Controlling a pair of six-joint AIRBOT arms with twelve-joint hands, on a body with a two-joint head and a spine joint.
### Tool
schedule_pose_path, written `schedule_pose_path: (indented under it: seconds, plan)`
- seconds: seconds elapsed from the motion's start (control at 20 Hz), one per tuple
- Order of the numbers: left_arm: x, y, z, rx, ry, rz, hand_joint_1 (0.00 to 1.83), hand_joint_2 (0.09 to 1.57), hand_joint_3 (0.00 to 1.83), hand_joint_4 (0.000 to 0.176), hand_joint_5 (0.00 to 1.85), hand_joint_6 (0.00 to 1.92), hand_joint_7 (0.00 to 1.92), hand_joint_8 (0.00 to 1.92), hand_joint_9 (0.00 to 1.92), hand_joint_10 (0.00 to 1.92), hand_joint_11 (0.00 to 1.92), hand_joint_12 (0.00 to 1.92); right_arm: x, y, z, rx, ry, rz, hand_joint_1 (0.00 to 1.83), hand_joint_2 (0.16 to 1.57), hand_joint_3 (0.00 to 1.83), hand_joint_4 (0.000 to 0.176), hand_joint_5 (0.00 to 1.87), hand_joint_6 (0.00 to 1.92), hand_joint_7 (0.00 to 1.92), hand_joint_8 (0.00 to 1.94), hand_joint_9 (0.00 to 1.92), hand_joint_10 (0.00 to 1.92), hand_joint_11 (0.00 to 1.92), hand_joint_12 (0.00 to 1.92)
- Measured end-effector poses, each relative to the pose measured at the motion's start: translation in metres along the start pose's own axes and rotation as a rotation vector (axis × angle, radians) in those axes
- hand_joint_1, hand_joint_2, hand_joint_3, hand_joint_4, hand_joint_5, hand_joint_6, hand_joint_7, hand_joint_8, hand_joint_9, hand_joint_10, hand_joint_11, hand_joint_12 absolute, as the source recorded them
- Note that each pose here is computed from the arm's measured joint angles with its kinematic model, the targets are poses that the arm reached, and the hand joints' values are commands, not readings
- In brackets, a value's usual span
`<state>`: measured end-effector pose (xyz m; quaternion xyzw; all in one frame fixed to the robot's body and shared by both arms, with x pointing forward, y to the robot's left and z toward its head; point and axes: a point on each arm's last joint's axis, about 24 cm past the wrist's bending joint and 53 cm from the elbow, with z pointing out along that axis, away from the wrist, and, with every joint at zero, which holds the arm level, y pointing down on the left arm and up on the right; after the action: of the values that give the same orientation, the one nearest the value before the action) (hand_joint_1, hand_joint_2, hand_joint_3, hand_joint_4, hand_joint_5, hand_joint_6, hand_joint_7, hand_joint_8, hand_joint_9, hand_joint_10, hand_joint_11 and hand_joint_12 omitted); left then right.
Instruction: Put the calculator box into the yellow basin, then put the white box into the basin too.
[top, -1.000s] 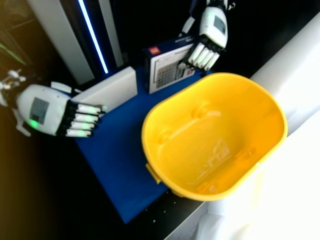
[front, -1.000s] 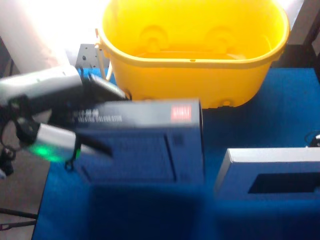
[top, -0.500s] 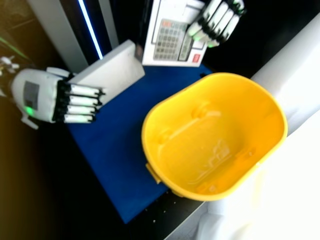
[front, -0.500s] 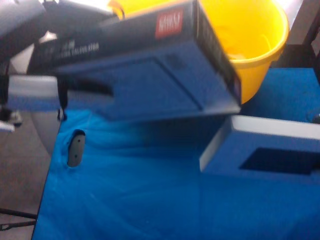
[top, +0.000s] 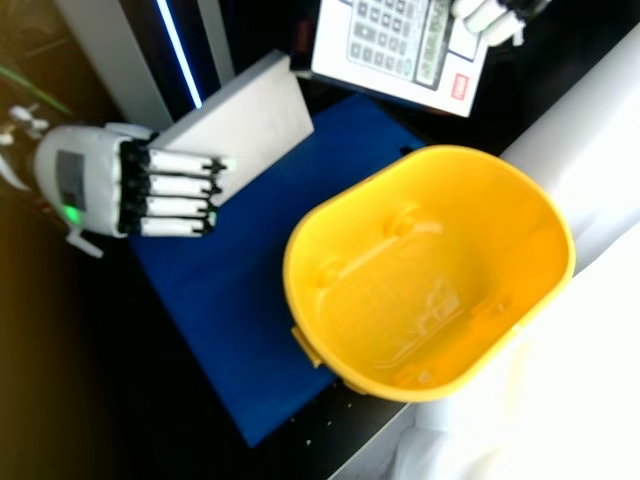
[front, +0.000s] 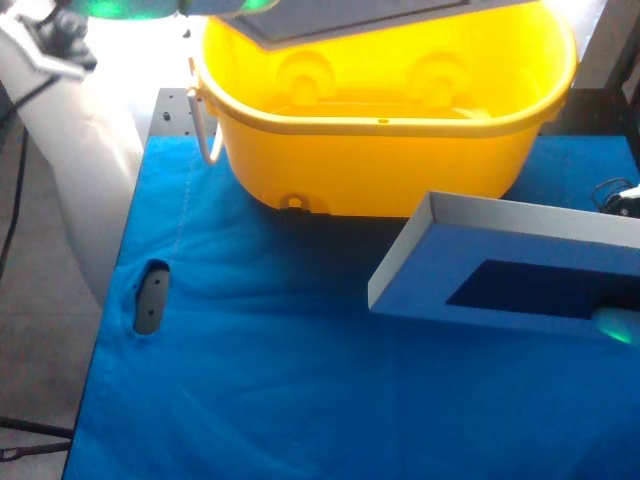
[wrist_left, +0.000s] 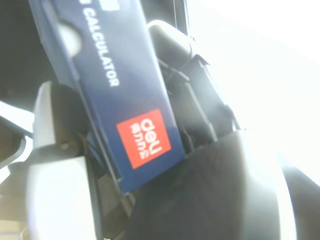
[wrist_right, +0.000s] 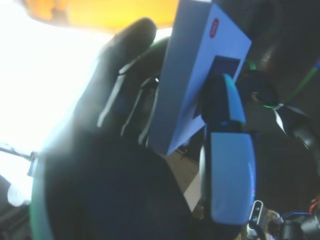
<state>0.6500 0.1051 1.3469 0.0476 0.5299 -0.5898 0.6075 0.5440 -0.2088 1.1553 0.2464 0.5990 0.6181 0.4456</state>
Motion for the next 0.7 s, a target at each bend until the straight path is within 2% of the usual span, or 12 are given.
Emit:
schedule_pose_path:
  seconds: [0.05, 0.2, 0.3, 0.35, 0.4, 0.45, 0.5, 0.55, 0.65, 0.7]
  plan:
    - [-0.001, 0.005, 0.008, -0.01, 0.003, 0.009, 1.35, 1.18, 0.0, 0.0, 0.81, 1.23, 0.79, 1.22, 0.84, 1.31, 0.72, 1.29, -0.001, 0.0, 0.0, 0.001, -0.003, 0.0, 1.38, 1.1, 0.0, 0.0, 0.99, 0.97, 1.02, 0.93, 0.87, 1.22, 0.67, 1.4]
    - [0.007, 0.039, 0.032, -0.101, 0.032, 0.024, 1.36, 1.16, 0.0, 0.0, 0.82, 1.2, 0.85, 1.12, 0.9, 1.28, 0.77, 1.36, 0.001, 0.0, 0.001, -0.004, 0.002, 0.003, 1.38, 1.11, 0.0, 0.0, 0.95, 1.03, 1.03, 0.91, 0.87, 1.23, 0.66, 1.41]
    - [0.023, 0.065, 0.045, -0.176, 0.074, 0.025, 1.35, 1.18, 0.0, 0.0, 0.83, 1.23, 0.86, 1.14, 0.75, 1.4, 0.49, 1.61, 0.002, 0.0, 0.002, -0.008, 0.006, 0.002, 1.38, 1.1, 0.0, 0.0, 0.93, 1.07, 1.03, 0.88, 0.92, 1.19, 0.74, 1.36]
    - [0.03, 0.076, 0.05, -0.209, 0.091, 0.024, 1.35, 1.19, 0.0, 0.0, 0.79, 1.27, 0.85, 1.18, 0.74, 1.44, 0.52, 1.59, 0.002, 0.0, 0.002, -0.011, 0.007, 0.002, 1.38, 1.1, 0.0, 0.0, 0.92, 1.07, 1.03, 0.89, 0.93, 1.18, 0.76, 1.36]
    - [0.037, 0.087, 0.054, -0.239, 0.108, 0.024, 1.35, 1.19, 0.0, 0.0, 0.72, 1.3, 0.84, 1.21, 0.8, 1.38, 0.68, 1.45, 0.002, 0.0, 0.003, -0.013, 0.007, 0.002, 1.38, 1.1, 0.0, 0.0, 0.93, 1.07, 1.03, 0.88, 0.93, 1.18, 0.73, 1.37]
    - [0.042, 0.094, 0.056, -0.261, 0.119, 0.023, 1.35, 1.19, 0.0, 0.0, 0.7, 1.29, 0.86, 1.2, 0.83, 1.36, 0.74, 1.39, 0.002, 0.0, 0.003, -0.012, 0.007, 0.002, 1.38, 1.11, 0.0, 0.0, 0.92, 1.08, 1.03, 0.89, 0.91, 1.21, 0.7, 1.41]
    - [0.046, 0.103, 0.057, -0.288, 0.133, 0.028, 1.36, 1.18, 0.0, 0.0, 0.74, 1.22, 0.87, 1.2, 0.85, 1.35, 0.76, 1.42, 0.003, 0.0, 0.003, -0.014, 0.008, 0.003, 1.38, 1.11, 0.0, 0.0, 0.91, 1.09, 1.03, 0.9, 0.91, 1.2, 0.65, 1.41]
    - [0.05, 0.108, 0.059, -0.309, 0.145, 0.04, 1.36, 1.18, 0.0, 0.0, 0.75, 1.22, 0.85, 1.22, 0.81, 1.4, 0.63, 1.56, 0.003, 0.0, 0.003, -0.013, 0.008, 0.003, 1.38, 1.1, 0.0, 0.0, 0.93, 1.07, 1.04, 0.88, 0.91, 1.19, 0.64, 1.42]
    - [0.058, 0.121, 0.06, -0.351, 0.173, 0.075, 1.34, 1.19, 0.0, 0.0, 0.78, 1.21, 0.85, 1.21, 0.79, 1.43, 0.48, 1.71, 0.003, -0.001, 0.003, -0.014, 0.01, 0.004, 1.38, 1.1, 0.0, 0.0, 0.93, 1.05, 1.06, 0.89, 0.91, 1.18, 0.67, 1.47]
    - [0.062, 0.128, 0.06, -0.374, 0.185, 0.079, 1.34, 1.19, 0.0, 0.0, 0.8, 1.19, 0.84, 1.22, 0.79, 1.44, 0.48, 1.76, 0.003, -0.001, 0.004, -0.014, 0.009, 0.006, 1.38, 1.1, 0.0, 0.0, 0.94, 1.02, 1.07, 0.89, 0.91, 1.18, 0.68, 1.48]
